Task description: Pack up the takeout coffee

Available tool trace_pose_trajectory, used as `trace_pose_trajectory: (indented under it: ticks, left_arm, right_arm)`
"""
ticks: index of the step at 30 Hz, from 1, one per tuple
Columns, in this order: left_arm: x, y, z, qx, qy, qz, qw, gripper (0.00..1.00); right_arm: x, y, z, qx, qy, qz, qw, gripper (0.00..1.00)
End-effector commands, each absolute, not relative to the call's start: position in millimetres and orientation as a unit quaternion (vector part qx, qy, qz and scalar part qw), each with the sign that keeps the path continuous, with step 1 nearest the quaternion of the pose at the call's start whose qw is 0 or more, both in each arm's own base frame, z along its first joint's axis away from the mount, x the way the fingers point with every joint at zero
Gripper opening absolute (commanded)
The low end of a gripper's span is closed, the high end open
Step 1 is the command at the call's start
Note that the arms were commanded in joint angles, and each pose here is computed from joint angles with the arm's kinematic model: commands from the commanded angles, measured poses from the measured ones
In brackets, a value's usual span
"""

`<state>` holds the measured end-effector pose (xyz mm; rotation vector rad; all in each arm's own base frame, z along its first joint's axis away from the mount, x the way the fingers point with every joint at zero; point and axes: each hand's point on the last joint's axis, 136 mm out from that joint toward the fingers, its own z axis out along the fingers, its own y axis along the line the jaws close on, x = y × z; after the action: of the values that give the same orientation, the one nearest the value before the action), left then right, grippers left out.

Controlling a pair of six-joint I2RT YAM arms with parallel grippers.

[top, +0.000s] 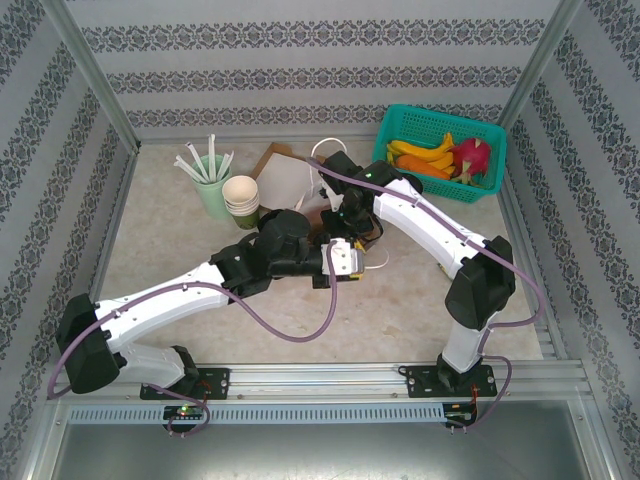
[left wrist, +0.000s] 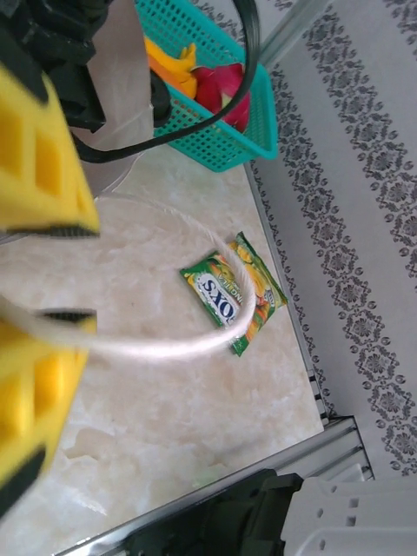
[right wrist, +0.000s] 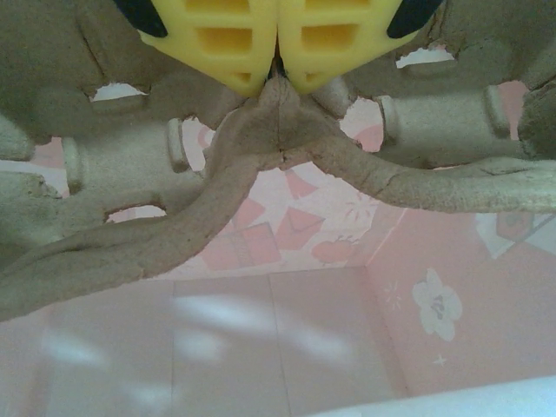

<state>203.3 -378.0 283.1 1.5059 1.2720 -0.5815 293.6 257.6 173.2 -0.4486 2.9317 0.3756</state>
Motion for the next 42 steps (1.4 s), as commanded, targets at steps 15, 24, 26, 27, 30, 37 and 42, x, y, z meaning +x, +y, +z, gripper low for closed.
trace_pose_trajectory:
  ticks: [15, 24, 26, 27, 30, 37, 42]
  left_arm:
    - [189, -378, 353, 0.567, 0.527, -0.314, 0.55, 0.0]
    - [193, -376, 340, 0.576, 0.546, -0.295, 0.533, 0.06]
    - [193, -369, 343, 0.568, 0.55, -0.295, 0.537, 0.14]
    - [193, -366, 343, 0.565, 0.551, -0.295, 0.538, 0.19]
    - [192, -353, 345, 0.553, 0.562, -0.295, 0.539, 0.24]
    - [188, -334, 341, 0.554, 0.581, -0.287, 0.523, 0.23]
    - [196, -310, 356, 0.518, 0.583, -0.283, 0.558, 0.48]
  right_arm:
    - [287, 252, 141, -0.115, 0.989, 0.092, 0.032, 0.0]
    - [277, 247, 124, -0.132, 0.988, 0.079, 0.016, 0.0]
    - [276, 249, 125, -0.142, 0.986, 0.083, 0.022, 0.0]
    - [276, 249, 125, -0.143, 0.986, 0.083, 0.025, 0.0]
    - [276, 249, 125, -0.151, 0.984, 0.087, 0.029, 0.0]
    - [274, 249, 126, -0.157, 0.983, 0.087, 0.028, 0.0]
    - [276, 251, 129, -0.154, 0.983, 0.092, 0.04, 0.0]
